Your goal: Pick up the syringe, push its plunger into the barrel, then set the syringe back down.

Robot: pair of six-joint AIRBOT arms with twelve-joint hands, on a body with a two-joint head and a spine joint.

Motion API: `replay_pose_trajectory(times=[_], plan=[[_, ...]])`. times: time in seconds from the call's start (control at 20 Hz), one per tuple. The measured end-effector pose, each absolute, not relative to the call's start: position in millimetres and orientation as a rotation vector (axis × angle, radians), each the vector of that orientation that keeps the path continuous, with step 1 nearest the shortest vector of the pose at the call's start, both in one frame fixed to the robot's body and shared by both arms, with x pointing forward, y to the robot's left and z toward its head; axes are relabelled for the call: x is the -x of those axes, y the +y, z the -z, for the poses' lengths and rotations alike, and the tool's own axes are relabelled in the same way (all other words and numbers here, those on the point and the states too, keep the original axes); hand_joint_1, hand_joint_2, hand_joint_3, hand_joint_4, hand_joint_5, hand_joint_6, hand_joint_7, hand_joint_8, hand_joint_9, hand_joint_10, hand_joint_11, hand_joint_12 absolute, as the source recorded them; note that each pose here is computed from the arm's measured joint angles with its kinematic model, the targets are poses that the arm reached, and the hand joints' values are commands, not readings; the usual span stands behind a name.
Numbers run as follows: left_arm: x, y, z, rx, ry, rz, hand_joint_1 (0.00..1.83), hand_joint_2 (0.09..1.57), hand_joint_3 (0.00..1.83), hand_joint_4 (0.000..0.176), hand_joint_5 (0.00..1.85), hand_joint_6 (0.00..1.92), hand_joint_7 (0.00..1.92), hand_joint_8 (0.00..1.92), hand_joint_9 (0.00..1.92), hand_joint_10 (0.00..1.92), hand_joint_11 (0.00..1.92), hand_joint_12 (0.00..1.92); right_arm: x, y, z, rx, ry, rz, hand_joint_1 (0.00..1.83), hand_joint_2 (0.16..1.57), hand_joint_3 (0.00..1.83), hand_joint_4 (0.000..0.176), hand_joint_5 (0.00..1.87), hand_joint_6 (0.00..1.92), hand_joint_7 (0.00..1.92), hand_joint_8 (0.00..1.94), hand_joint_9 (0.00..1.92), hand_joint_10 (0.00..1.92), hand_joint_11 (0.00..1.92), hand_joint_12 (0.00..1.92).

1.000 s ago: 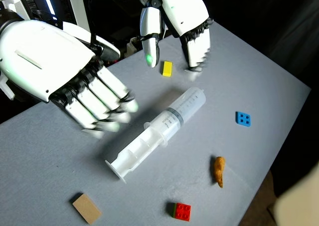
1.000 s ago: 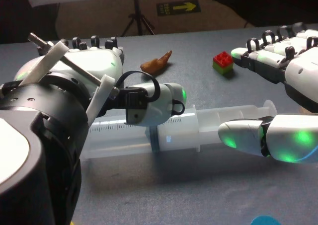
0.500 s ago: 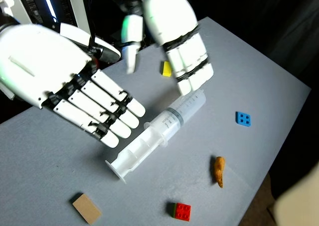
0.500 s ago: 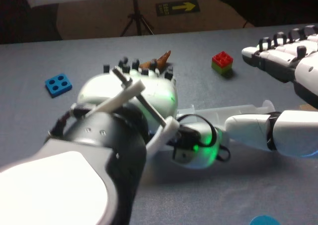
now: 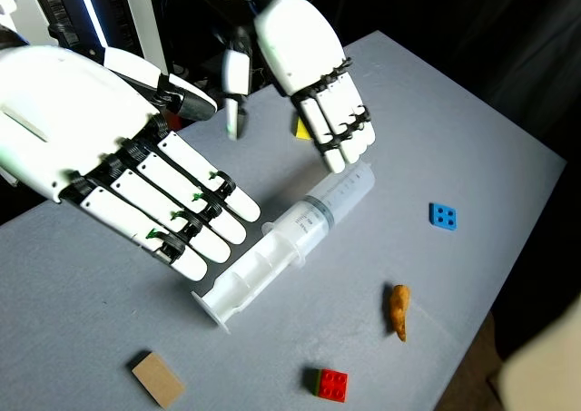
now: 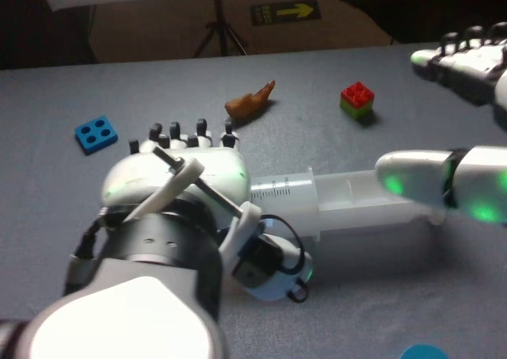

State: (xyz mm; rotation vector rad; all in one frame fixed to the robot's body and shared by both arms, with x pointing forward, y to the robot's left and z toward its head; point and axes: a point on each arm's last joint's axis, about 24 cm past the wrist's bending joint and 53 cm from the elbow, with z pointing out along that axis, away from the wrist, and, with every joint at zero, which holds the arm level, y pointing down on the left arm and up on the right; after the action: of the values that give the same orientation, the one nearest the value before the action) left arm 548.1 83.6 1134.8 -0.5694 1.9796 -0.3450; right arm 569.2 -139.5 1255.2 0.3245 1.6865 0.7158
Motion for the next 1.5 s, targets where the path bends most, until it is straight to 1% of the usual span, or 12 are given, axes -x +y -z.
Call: replay_pose_trajectory(times=[0.1,0.15,0.2,0.3,0.4,0.65,0.75,0.95,1.05,1.3,1.45,1.5], plan=[[-549.9,74.1,-1126.6,0.575,1.986,0.363,0.67,1.00,0.01,0.000,0.00,0.00,0.00,0.00,0.00,0.00,0.00,0.00,-574.4,-155.6,-1255.4,-0.354,1.687,-0.719,0.03,0.99,0.00,0.000,0.14,0.00,0.15,0.00,0.14,0.00,0.00,0.54],[-549.5,69.4,-1123.5,0.570,1.992,0.372,0.69,1.02,0.01,0.000,0.00,0.00,0.00,0.00,0.00,0.00,0.00,0.00,-574.7,-159.9,-1255.5,-0.355,1.690,-0.720,0.04,0.98,0.00,0.000,0.16,0.01,0.17,0.01,0.16,0.01,0.00,0.59],[-549.7,64.5,-1120.4,0.571,2.001,0.379,0.65,1.04,0.02,0.000,0.00,0.00,0.00,0.00,0.00,0.00,0.00,0.00,-574.8,-163.0,-1254.9,-0.353,1.695,-0.718,0.04,0.99,0.00,0.000,0.16,0.00,0.18,0.01,0.16,0.01,0.00,0.58],[-547.9,57.2,-1118.4,0.566,2.004,0.401,0.71,1.03,0.01,0.000,0.00,0.00,0.00,0.00,0.00,0.00,0.00,0.00,-575.8,-164.7,-1249.0,-0.333,1.716,-0.710,0.01,0.98,0.00,0.000,0.15,0.00,0.18,0.00,0.17,0.00,0.00,0.60],[-550.6,52.8,-1115.6,0.566,2.007,0.404,0.63,1.05,0.01,0.000,0.00,0.00,0.00,0.00,0.00,0.00,0.00,0.00,-580.6,-170.6,-1243.1,-0.338,1.733,-0.699,0.03,0.99,0.00,0.000,0.16,0.01,0.19,0.01,0.18,0.01,0.00,0.60],[-558.5,57.9,-1108.8,0.580,1.999,0.368,0.64,1.04,0.01,0.000,0.00,0.00,0.00,0.00,0.00,0.00,0.00,0.00,-588.2,-182.3,-1244.4,-0.366,1.717,-0.684,0.00,1.00,0.00,0.000,0.11,0.00,0.13,0.00,0.14,0.00,0.00,0.51],[-563.7,61.3,-1106.9,0.584,1.989,0.358,0.70,1.02,0.00,0.000,0.01,0.00,0.00,0.00,0.00,0.00,0.01,0.01,-587.4,-177.5,-1246.8,-0.344,1.715,-0.697,0.00,1.00,0.00,0.000,0.13,0.00,0.14,0.00,0.15,0.00,0.00,0.57],[-571.6,63.0,-1095.5,0.585,1.992,0.333,0.65,1.04,0.00,0.000,0.00,0.00,0.00,0.00,0.00,0.00,0.00,0.00,-587.1,-175.5,-1249.3,-0.316,1.708,-0.692,0.00,1.00,0.00,0.000,0.12,0.00,0.14,0.00,0.15,0.00,0.00,0.59],[-575.4,60.8,-1089.4,0.579,2.002,0.337,0.59,1.05,0.01,0.000,0.00,0.00,0.00,0.00,0.00,0.00,0.00,0.00,-588.9,-179.0,-1250.0,-0.326,1.703,-0.688,0.01,1.00,0.00,0.000,0.13,0.00,0.15,0.00,0.14,0.00,0.00,0.54],[-580.4,55.6,-1088.3,0.567,1.995,0.345,0.61,1.05,0.00,0.000,0.00,0.00,0.00,0.00,0.00,0.00,0.00,0.00,-600.3,-203.7,-1247.5,-0.394,1.692,-0.668,0.00,0.99,0.00,0.000,0.11,0.00,0.12,0.00,0.13,0.00,0.00,0.52],[-581.8,55.8,-1083.7,0.559,2.000,0.343,0.65,1.04,0.00,0.000,0.00,0.00,0.00,0.00,0.00,0.00,0.01,0.00,-596.1,-190.0,-1243.4,-0.356,1.724,-0.706,0.00,0.99,0.00,0.000,0.13,0.01,0.15,0.01,0.16,0.01,0.00,0.61],[-582.0,56.5,-1083.1,0.561,2.002,0.341,0.66,1.03,0.00,0.000,0.00,0.00,0.00,0.00,0.00,0.00,0.00,0.00,-595.3,-186.5,-1242.3,-0.347,1.732,-0.716,0.00,0.99,0.00,0.000,0.12,0.00,0.14,0.00,0.15,0.00,0.00,0.56]])
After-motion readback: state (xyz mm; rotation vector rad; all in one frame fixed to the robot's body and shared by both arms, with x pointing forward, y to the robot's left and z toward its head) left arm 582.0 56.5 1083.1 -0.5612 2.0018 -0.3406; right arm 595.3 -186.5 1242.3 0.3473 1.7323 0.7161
